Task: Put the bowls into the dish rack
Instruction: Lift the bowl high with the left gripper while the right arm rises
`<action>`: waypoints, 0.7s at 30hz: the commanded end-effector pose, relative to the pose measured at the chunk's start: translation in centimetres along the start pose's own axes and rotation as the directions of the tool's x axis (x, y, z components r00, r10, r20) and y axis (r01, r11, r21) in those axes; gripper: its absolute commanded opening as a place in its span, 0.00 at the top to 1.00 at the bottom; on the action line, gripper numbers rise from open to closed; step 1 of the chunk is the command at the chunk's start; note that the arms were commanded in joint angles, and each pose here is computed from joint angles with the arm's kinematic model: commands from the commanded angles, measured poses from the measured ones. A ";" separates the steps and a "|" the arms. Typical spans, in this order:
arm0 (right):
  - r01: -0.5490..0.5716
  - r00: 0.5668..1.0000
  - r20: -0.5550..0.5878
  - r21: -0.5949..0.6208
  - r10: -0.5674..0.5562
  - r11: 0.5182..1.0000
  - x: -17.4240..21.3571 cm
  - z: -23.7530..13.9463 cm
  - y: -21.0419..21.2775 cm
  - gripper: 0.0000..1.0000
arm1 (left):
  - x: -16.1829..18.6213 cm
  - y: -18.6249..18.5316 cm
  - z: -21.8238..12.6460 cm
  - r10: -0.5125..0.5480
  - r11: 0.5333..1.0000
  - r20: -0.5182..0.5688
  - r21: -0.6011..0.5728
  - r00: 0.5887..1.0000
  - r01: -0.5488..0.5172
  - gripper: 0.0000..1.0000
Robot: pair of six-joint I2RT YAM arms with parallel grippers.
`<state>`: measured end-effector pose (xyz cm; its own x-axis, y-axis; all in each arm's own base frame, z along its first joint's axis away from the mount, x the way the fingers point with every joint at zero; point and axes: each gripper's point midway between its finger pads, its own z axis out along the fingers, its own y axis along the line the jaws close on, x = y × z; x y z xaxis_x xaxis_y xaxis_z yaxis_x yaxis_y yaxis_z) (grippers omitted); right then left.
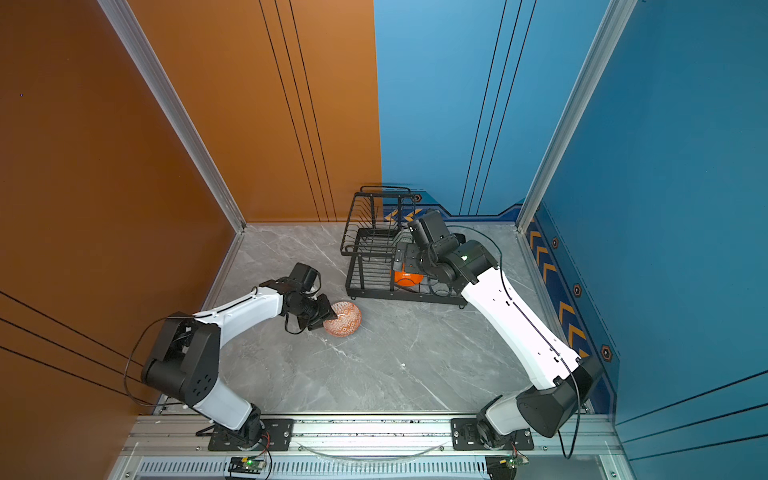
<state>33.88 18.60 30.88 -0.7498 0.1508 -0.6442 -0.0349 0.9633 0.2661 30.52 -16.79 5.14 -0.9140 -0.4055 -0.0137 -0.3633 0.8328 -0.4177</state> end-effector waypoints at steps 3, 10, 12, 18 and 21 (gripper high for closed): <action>-0.029 0.999 -0.027 -0.019 0.028 0.999 -0.8 1.3 -0.4 0.00 | 0.4 0.8 0.2 0.019 0.998 -0.010 -0.061 1.000 -0.020 0.76; -0.056 0.998 -0.039 -0.016 0.056 0.998 -1.4 2.0 -1.3 0.00 | 1.0 2.0 0.2 0.009 0.996 -0.007 -0.090 1.000 -0.010 0.85; -0.069 0.997 -0.031 -0.023 0.068 0.997 -2.0 1.9 -1.3 0.00 | 1.0 2.2 0.1 0.010 0.995 0.001 -0.096 1.000 -0.010 0.91; -0.093 0.995 0.014 -0.078 0.094 0.993 -4.9 1.2 -0.4 0.00 | -0.7 2.1 -1.6 -0.019 0.997 0.076 -0.076 0.997 0.025 1.00; -0.116 0.993 0.014 -0.113 0.118 0.987 -5.9 1.2 0.3 0.00 | -2.5 2.0 -3.7 -0.062 0.997 0.168 -0.026 0.984 0.067 1.00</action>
<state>38.37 17.54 32.54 -0.7494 0.2466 -0.6145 0.0024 0.9290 0.3700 30.31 -14.33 5.37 -0.8905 -0.4503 -0.0648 -0.4001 0.8430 -0.3596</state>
